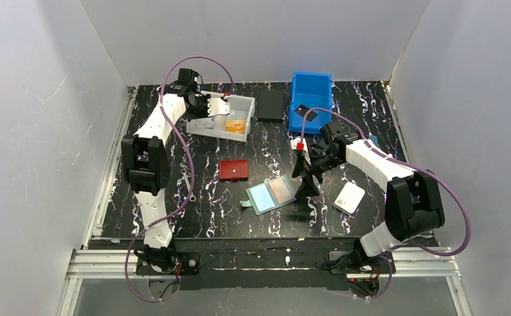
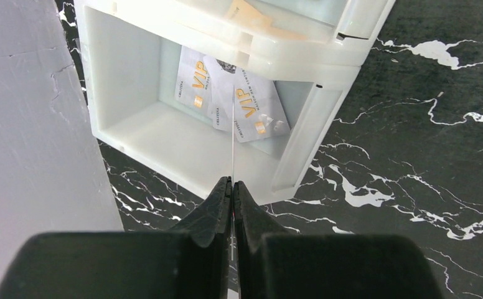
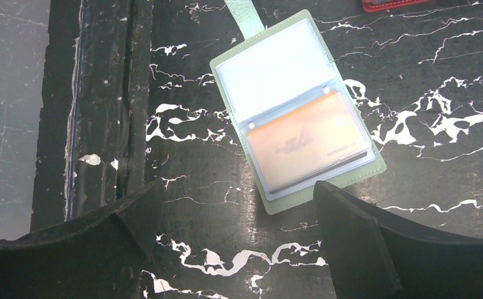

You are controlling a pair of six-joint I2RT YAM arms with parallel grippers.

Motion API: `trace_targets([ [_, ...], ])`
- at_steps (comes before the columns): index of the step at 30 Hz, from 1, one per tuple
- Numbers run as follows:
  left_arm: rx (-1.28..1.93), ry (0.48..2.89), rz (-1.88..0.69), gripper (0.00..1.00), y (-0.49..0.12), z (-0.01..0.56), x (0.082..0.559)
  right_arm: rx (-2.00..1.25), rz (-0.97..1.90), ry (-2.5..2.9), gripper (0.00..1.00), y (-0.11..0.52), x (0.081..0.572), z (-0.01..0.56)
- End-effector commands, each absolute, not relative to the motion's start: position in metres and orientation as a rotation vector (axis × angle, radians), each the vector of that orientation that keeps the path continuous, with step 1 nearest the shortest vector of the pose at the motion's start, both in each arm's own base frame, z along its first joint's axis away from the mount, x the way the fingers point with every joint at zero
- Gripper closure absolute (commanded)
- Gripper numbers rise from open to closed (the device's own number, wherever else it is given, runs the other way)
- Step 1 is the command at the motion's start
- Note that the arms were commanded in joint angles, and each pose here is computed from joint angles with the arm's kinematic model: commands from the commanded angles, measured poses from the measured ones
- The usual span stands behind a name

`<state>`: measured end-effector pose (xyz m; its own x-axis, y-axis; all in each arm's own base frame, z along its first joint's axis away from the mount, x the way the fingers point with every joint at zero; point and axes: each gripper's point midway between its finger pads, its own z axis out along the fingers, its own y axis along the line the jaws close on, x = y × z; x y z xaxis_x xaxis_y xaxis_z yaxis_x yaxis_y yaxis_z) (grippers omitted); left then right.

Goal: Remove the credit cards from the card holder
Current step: Place the credit card in the storage box.

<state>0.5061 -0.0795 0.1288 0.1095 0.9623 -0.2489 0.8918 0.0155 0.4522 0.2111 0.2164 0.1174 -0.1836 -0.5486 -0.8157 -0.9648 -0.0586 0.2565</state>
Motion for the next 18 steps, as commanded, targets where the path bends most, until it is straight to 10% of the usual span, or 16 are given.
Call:
trace_targets([
  [1,1.887,1.781,0.121,1.00,-0.084,0.128,0.509,-1.603,1.189,1.704,0.02,0.221,0.215,0.129],
  [18,1.881,1.827,-0.018,0.98,-0.087,0.089,0.510,-1.600,1.206,1.718,0.02,0.221,0.215,0.125],
])
